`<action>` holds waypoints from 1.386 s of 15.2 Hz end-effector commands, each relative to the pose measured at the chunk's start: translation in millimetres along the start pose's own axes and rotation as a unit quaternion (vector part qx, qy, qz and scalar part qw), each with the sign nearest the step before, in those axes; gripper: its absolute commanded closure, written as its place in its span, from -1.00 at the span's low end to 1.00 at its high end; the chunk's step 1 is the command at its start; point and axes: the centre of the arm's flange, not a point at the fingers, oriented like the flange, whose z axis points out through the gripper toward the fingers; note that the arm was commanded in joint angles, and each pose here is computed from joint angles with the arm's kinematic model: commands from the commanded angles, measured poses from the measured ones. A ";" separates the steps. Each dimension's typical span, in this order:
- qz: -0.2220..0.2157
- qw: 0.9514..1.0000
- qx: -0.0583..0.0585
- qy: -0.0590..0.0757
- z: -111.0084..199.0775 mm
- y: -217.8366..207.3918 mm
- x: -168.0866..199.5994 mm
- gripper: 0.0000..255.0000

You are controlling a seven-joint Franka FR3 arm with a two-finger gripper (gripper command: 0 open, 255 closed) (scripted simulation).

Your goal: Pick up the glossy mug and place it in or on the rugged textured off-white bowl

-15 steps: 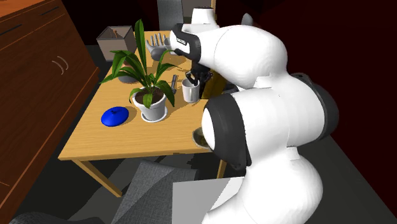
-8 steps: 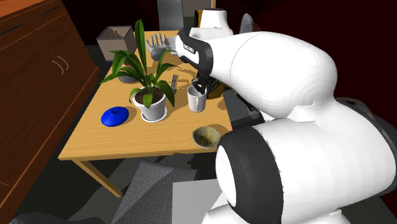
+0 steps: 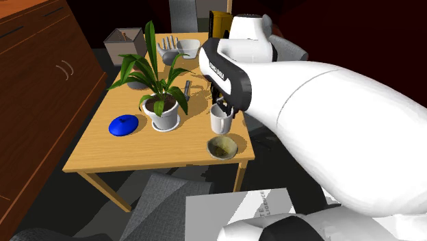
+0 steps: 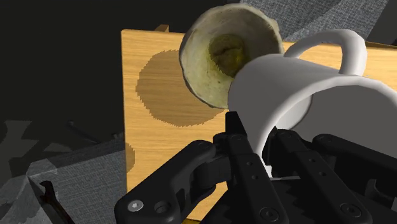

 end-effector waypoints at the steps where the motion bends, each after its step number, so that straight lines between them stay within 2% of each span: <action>1: 0.000 1.000 0.000 0.000 8.4 2.1 -5.4 1.00; 16: 0.000 1.000 0.000 0.000 90.5 7.0 -5.1 1.00; 21: 0.000 1.000 0.000 0.000 90.5 7.0 -5.1 1.00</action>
